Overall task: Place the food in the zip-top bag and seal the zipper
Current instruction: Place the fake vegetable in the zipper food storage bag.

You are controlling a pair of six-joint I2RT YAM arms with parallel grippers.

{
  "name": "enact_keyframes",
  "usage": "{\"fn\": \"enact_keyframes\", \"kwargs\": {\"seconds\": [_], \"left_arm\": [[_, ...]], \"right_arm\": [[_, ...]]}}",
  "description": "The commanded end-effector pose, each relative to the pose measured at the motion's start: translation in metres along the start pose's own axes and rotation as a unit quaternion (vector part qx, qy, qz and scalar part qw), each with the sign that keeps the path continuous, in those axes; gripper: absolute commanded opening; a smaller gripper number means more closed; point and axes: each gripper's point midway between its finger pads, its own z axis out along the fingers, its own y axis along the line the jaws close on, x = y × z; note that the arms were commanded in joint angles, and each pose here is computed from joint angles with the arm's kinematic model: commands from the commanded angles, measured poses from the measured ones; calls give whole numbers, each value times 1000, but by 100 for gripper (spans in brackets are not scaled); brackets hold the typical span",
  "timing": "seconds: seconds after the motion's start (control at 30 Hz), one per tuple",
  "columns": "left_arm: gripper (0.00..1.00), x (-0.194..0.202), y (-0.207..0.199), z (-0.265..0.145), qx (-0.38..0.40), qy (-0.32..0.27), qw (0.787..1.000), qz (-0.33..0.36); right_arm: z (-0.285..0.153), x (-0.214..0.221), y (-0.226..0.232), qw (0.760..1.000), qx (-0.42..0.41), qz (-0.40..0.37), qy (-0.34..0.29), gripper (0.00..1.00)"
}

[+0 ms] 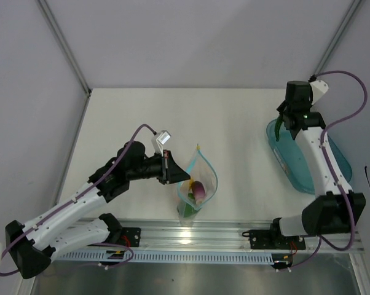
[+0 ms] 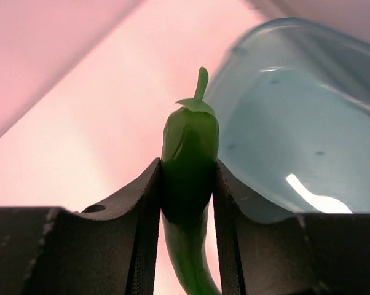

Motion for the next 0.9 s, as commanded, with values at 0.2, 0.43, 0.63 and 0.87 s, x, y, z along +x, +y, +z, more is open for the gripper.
{"fn": "enact_keyframes", "kwargs": {"seconds": [0.2, 0.43, 0.63, 0.87], "left_arm": [[1, 1, -1, 1, 21, -13, 1000, -17], [1, 8, -5, 1, 41, -4, 999, -34], [1, 8, -1, 3, 37, -10, 999, -39], [1, -2, -8, 1, 42, -32, 998, -45]], "right_arm": [[-185, 74, 93, 926, -364, -63, 71, 0], [-290, 121, 108, 846, -519, -84, 84, 0], [-368, 147, 118, 803, -583, -97, 73, 0], [-360, 160, 114, 882, -465, -28, 77, 0]]}}
